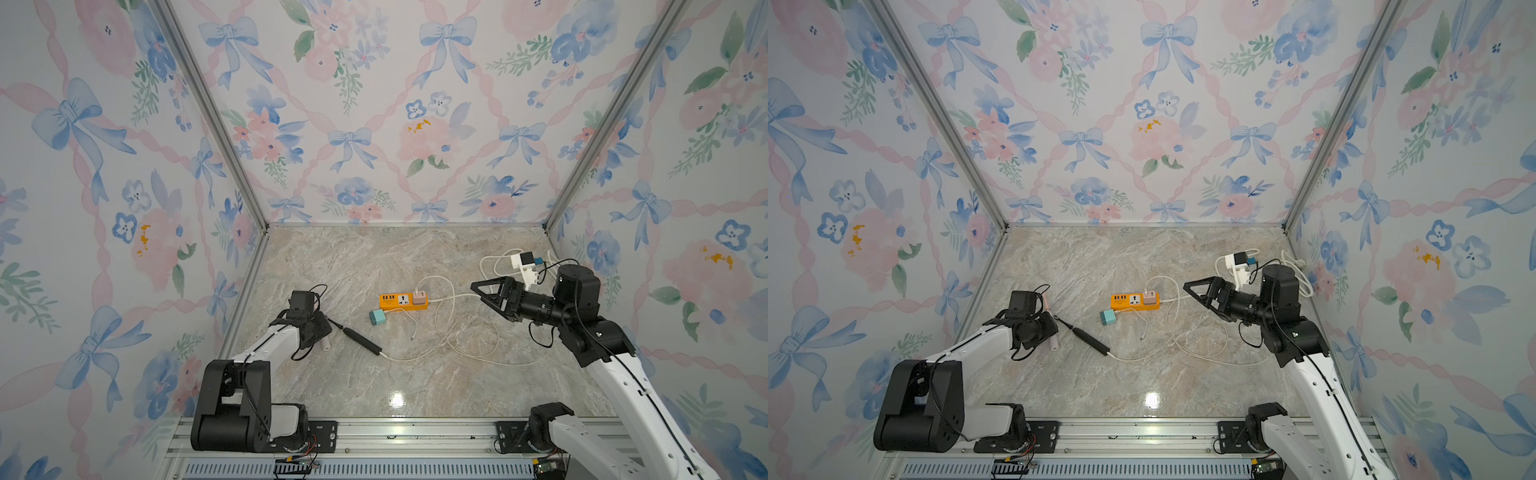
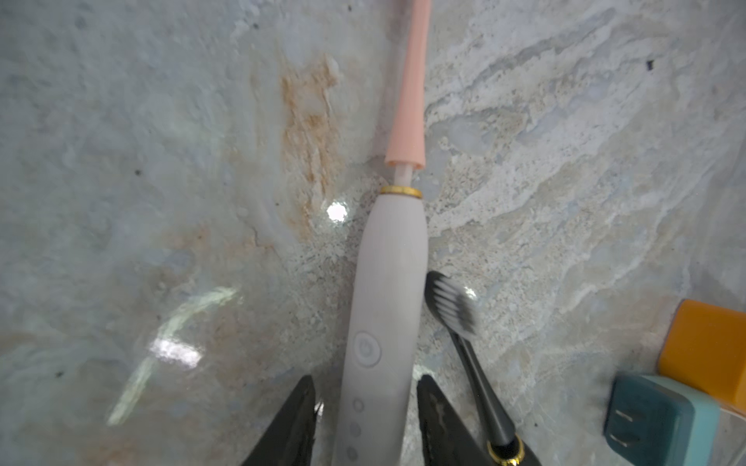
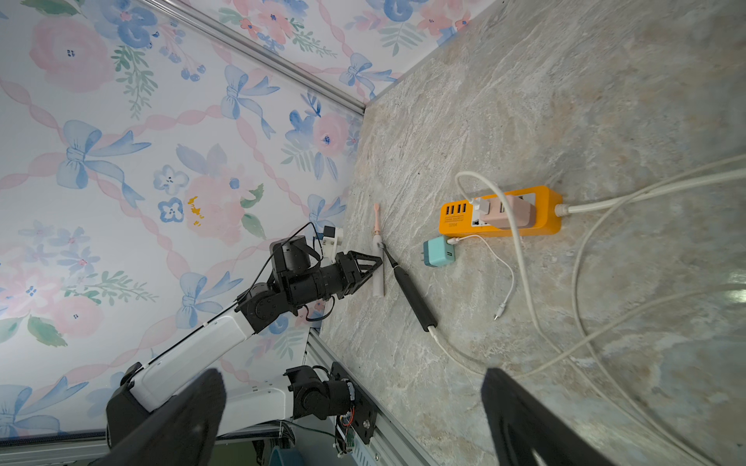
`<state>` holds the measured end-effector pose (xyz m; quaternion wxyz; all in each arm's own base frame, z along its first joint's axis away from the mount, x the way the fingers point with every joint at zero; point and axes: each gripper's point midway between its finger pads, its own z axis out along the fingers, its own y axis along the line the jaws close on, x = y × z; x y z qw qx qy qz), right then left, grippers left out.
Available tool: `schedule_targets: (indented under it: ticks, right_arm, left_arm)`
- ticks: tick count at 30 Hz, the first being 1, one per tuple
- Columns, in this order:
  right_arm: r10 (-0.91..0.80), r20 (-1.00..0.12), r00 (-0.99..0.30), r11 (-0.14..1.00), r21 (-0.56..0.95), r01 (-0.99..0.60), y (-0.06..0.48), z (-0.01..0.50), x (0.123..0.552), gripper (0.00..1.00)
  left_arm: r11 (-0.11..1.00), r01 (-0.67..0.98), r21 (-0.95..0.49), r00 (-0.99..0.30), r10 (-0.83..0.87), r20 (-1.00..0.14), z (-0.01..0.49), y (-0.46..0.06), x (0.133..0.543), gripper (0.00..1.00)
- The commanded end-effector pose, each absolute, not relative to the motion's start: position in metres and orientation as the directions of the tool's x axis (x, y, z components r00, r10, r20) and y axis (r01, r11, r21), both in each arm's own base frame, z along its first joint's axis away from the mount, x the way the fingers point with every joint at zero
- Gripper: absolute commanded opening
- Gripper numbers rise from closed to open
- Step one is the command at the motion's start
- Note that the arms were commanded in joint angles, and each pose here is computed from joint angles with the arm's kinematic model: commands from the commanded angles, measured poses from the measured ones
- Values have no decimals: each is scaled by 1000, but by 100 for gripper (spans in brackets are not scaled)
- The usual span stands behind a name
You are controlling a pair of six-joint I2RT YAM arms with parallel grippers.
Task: Charge the electric toothbrush
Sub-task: Pick up the electric toothbrush from the center of the board, then pick up the charging cable from the center of the board.
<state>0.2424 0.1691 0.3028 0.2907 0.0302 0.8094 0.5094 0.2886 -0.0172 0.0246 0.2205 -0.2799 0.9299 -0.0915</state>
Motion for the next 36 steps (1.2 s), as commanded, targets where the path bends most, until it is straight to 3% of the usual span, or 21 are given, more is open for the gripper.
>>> schedule_targets:
  ticks: [1, 6, 9, 13, 17, 20, 25, 36]
  right_arm:
    - [308, -495, -812, 529, 799, -286, 169, 308, 241, 100]
    - [63, -701, -710, 725, 521, -450, 177, 303, 244, 100]
    - [-213, -795, -567, 720, 265, -642, 202, 297, 241, 98]
    - [-592, -766, -252, 499, -102, -860, 241, 267, 230, 92]
    - [-864, -462, 203, 6, -411, -912, 254, 205, 221, 92]
    - [-848, -363, 387, -155, -528, -835, 268, 186, 249, 87]
    - [-701, -303, 645, -406, -575, -711, 292, 151, 253, 66]
    - [-571, -169, 804, -684, -444, -579, 296, 60, 266, 45]
  left_arm:
    - [823, -524, -221, -740, -568, -359, 16, -9, 276, 37]
    - [812, -542, -216, -697, -578, -425, 30, -3, 277, 12]
    - [807, -524, -273, -632, -583, -510, 65, 0, 288, 3]
    - [827, -412, -382, -580, -562, -590, 120, -14, 306, 0]
    - [872, -228, -432, -627, -471, -621, 161, -46, 328, 0]
    - [892, -157, -423, -657, -414, -630, 170, -59, 339, 0]
    - [924, -122, -362, -658, -348, -668, 175, -57, 352, 0]
    - [942, -126, -310, -667, -311, -676, 166, -52, 358, 0]
